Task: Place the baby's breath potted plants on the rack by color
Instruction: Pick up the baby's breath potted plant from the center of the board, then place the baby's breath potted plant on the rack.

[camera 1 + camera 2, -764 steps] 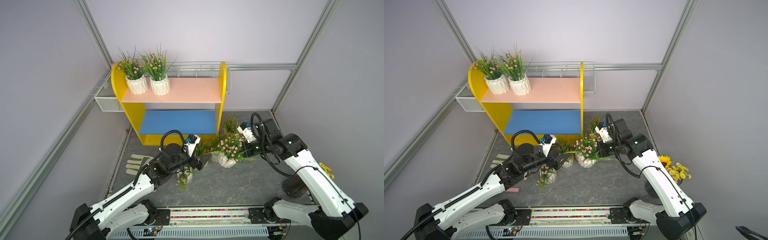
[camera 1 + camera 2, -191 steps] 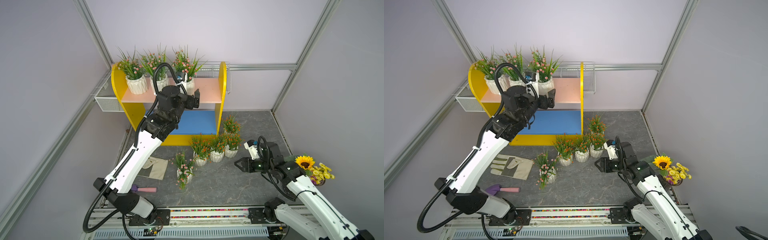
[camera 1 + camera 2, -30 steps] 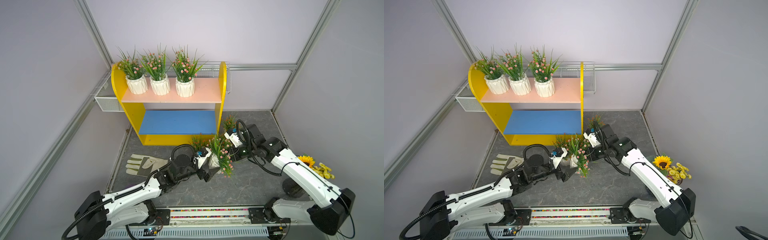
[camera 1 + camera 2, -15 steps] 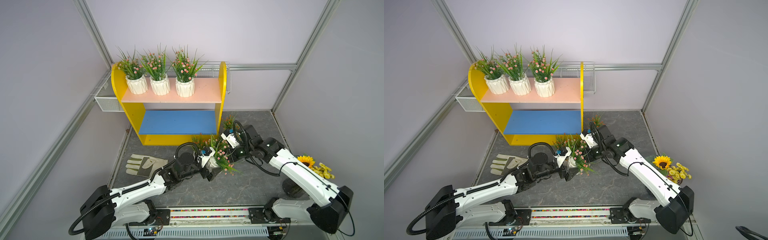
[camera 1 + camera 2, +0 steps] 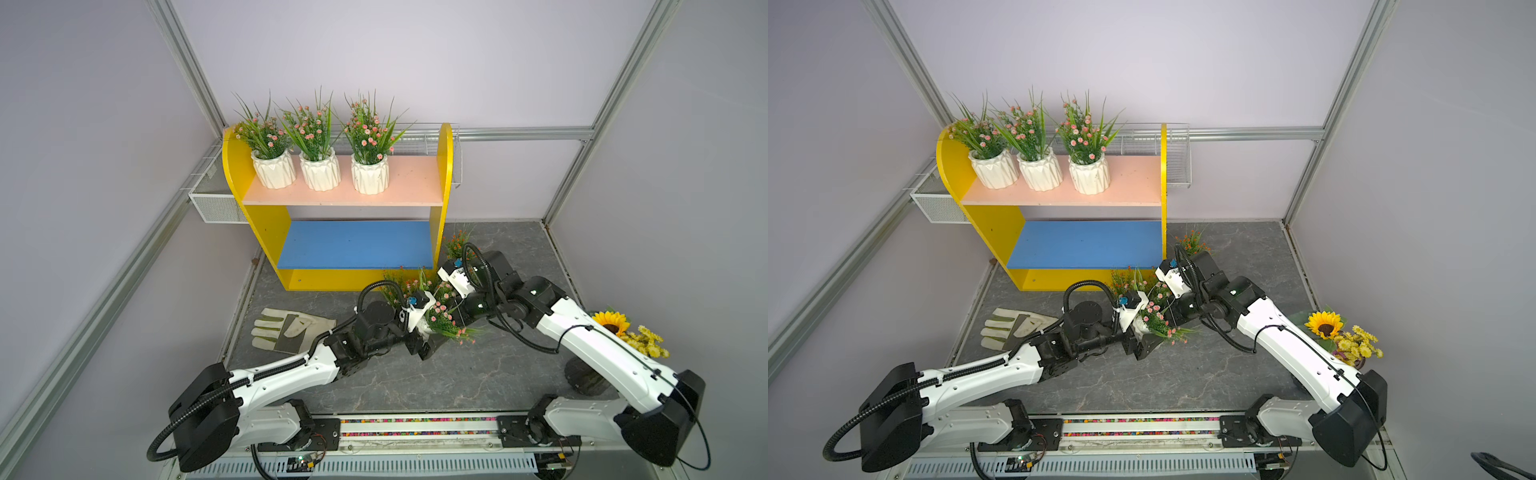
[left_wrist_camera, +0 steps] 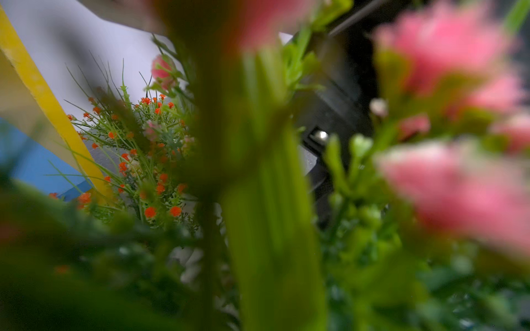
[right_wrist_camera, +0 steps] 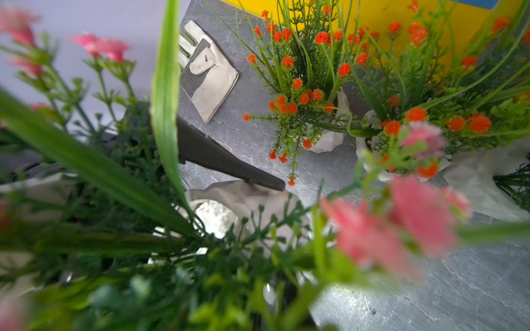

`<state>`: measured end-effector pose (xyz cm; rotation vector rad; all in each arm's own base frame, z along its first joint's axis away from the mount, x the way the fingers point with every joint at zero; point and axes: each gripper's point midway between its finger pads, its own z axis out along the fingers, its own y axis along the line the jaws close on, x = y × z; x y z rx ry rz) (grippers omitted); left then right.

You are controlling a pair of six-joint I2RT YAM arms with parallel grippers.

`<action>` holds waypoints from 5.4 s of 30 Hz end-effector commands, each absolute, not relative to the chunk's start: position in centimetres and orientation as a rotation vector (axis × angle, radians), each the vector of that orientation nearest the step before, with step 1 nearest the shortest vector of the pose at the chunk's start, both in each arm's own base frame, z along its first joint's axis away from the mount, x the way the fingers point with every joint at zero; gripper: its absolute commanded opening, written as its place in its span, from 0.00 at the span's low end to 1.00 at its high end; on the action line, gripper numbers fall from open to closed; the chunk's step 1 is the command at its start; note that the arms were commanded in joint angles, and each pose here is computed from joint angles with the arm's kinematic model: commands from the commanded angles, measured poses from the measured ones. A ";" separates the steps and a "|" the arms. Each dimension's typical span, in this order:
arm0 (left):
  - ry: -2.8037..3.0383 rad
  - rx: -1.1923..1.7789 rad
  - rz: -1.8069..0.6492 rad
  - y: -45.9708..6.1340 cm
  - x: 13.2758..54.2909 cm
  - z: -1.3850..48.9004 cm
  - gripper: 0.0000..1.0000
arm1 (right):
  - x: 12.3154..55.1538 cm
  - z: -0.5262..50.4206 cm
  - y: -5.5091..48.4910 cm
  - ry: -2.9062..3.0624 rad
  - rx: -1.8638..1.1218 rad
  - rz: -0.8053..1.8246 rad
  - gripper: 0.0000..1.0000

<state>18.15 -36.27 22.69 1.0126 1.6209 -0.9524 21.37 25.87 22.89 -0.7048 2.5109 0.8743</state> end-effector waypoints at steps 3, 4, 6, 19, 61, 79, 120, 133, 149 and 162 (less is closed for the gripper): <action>1.598 1.016 -0.979 -37.1 18.1 23.9 0.93 | 21.0 24.4 26.8 2.426 -0.724 0.955 0.12; 1.598 1.019 -0.978 -37.1 18.1 23.9 0.90 | 21.0 24.4 26.8 2.425 -0.724 0.954 0.12; 1.601 1.021 -0.977 -37.1 18.1 23.8 0.81 | 21.1 24.2 26.6 2.431 -0.722 0.946 0.12; 1.648 1.047 -0.971 -37.2 18.0 24.1 0.05 | 21.8 23.9 25.9 2.419 -0.665 0.933 0.18; 1.610 0.656 -0.589 -32.0 28.5 46.9 0.00 | 20.0 20.2 14.7 2.431 -0.211 0.785 0.36; 1.550 0.557 -0.526 -33.1 36.5 54.1 0.00 | 18.8 19.9 14.5 2.441 -0.192 0.812 0.35; 1.594 0.351 -0.541 -33.5 47.7 50.7 0.08 | 18.5 20.1 13.7 2.441 -0.182 0.766 0.36; 1.575 0.361 -0.547 -33.4 47.3 51.4 0.77 | 18.6 20.0 13.7 2.440 -0.183 0.761 0.36; 1.574 0.350 -0.479 -33.2 46.4 51.8 0.95 | 18.6 20.2 13.7 2.428 -0.176 0.764 0.44; 1.564 0.378 -0.468 -33.9 44.4 52.3 0.99 | 18.6 20.2 13.6 2.428 -0.176 0.755 0.47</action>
